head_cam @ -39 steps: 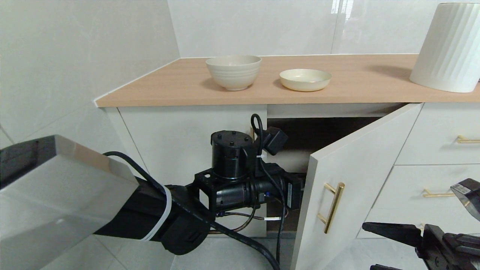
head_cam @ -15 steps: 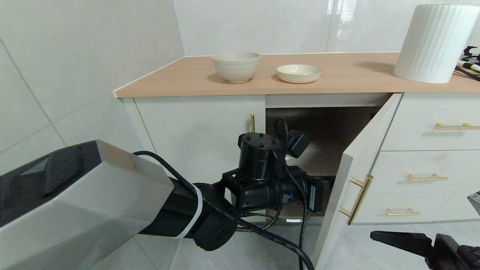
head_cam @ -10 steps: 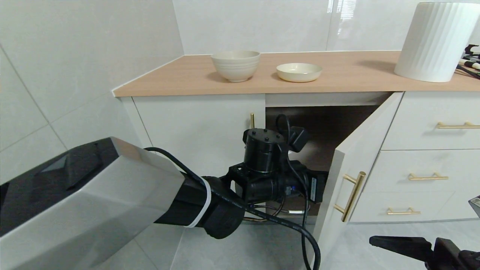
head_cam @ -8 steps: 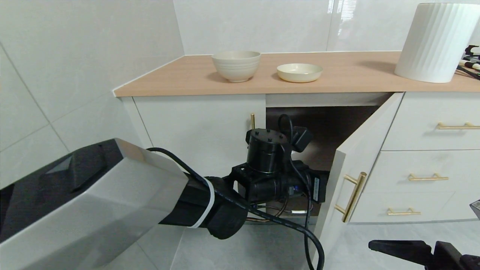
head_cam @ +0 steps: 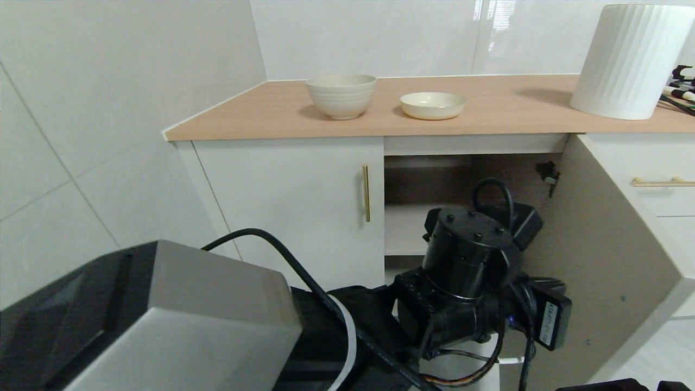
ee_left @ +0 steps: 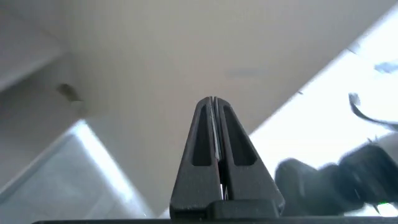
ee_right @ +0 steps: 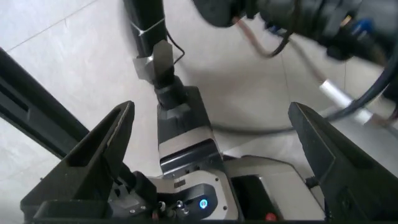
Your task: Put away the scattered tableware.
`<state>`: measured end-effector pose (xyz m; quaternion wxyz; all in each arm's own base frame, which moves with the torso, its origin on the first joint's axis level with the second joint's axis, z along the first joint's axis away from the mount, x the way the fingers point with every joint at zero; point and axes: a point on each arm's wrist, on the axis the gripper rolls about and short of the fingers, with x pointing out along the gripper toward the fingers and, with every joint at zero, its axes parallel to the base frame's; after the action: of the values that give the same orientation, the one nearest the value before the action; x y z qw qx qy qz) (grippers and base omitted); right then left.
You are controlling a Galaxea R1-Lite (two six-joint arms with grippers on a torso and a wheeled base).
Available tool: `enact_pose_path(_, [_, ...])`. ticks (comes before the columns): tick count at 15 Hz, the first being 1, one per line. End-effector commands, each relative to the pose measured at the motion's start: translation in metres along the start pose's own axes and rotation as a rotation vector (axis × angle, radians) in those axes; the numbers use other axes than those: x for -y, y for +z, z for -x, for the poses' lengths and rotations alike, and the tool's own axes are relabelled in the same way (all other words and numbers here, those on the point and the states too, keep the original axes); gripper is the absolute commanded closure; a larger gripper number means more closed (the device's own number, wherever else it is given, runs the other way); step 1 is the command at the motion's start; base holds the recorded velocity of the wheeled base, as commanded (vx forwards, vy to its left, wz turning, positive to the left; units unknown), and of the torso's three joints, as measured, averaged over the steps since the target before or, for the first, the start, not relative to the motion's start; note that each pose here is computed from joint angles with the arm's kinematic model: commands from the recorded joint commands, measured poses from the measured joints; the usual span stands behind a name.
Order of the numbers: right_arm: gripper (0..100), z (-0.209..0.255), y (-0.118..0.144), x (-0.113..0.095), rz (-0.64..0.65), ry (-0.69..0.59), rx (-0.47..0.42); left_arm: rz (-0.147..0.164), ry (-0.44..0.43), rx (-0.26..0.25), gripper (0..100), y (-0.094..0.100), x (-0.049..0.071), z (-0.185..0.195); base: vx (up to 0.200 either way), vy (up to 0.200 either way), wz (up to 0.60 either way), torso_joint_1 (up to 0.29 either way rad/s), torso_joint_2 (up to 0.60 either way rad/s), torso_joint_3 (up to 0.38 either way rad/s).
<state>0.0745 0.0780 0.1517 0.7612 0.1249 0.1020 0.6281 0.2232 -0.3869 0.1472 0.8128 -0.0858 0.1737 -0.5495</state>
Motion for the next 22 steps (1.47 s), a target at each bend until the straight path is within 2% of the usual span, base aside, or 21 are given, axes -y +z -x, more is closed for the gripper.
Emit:
enact_pose_path(1, [0,0.001,0.001,-0.002,0.007,0.006,0.009,0.007,0.034,0.035,100,0.015,-0.008,0.015,0.000,0.000,0.00,0.000,0.00,0.000])
enact_pose_path(2, [0,0.000,0.003,-0.001,0.010,0.007,0.012,0.017,0.075,0.040,100,0.020,-0.024,0.030,0.000,0.000,0.00,0.000,0.00,0.000])
enact_pose_path(3, [0,-0.001,0.004,0.000,0.009,0.005,0.011,0.023,0.101,0.048,100,0.024,-0.033,0.040,0.000,0.000,0.00,0.000,0.00,0.000])
enact_pose_path(4, [0,-0.011,0.011,0.007,-0.003,-0.014,0.004,0.034,0.170,0.059,100,0.029,-0.055,0.063,0.000,0.000,0.00,0.000,0.00,0.000])
enact_pose_path(6, [0,-0.030,0.027,0.046,-0.041,-0.181,0.016,0.049,0.290,0.088,100,0.040,-0.083,0.114,0.000,0.000,0.00,0.000,0.00,0.000])
enact_pose_path(8, [0,-0.048,0.059,0.103,-0.058,-0.313,0.049,0.049,0.418,0.114,100,0.043,-0.105,0.168,0.000,0.000,0.00,0.000,0.00,0.000])
enact_pose_path(10, [0,-0.044,0.079,0.146,-0.123,-0.451,0.040,0.051,0.539,0.129,100,0.037,-0.114,0.220,0.000,0.000,0.00,0.000,0.00,0.000])
enact_pose_path(11, [0,-0.040,0.086,0.158,-0.139,-0.501,0.042,0.047,0.581,0.138,100,0.032,-0.115,0.240,0.000,0.000,0.00,0.000,0.00,0.000])
enact_pose_path(12, [0,-0.041,0.087,0.160,-0.138,-0.508,0.042,0.045,0.586,0.139,100,0.031,-0.115,0.242,0.000,0.000,0.00,0.000,0.00,0.000])
enact_pose_path(13, [0,-0.049,0.093,0.175,-0.074,-0.640,0.052,0.031,0.642,0.158,100,0.026,-0.118,0.261,0.000,0.000,0.00,0.000,0.00,0.000])
enact_pose_path(14, [0,-0.059,0.094,0.173,-0.051,-0.721,0.036,0.029,0.657,0.173,100,0.028,-0.116,0.269,0.000,0.000,0.00,0.000,0.00,0.000])
enact_pose_path(15, [0,-0.069,0.091,0.165,-0.055,-0.809,0.019,0.028,0.666,0.184,0,0.030,-0.116,0.273,0.000,0.000,0.00,0.000,0.00,0.000])
enact_pose_path(16, [0,-0.078,0.087,0.156,-0.052,-0.855,-0.002,0.025,0.668,0.199,0,0.033,-0.118,0.273,0.000,0.000,0.00,0.000,0.00,0.000])
enact_pose_path(18, [0,-0.081,0.091,0.132,-0.050,-0.850,-0.030,0.036,0.660,0.196,0,0.031,-0.118,0.272,0.000,0.000,0.00,0.000,0.00,0.000])
enact_pose_path(19, [0,-0.078,0.096,0.126,-0.057,-0.852,-0.042,0.031,0.653,0.194,0,0.029,-0.117,0.273,0.000,0.000,0.00,0.000,0.00,0.000])
enact_pose_path(20, [0,-0.074,0.106,0.117,-0.068,-0.855,-0.060,0.013,0.641,0.237,0,0.038,-0.117,0.272,0.000,0.000,0.00,0.000,0.00,0.000])
enact_pose_path(22, [0,-0.072,0.113,0.112,-0.071,-0.860,-0.059,0.008,0.644,0.243,0,0.041,-0.115,0.273,0.000,0.000,0.00,0.000,0.00,0.000])
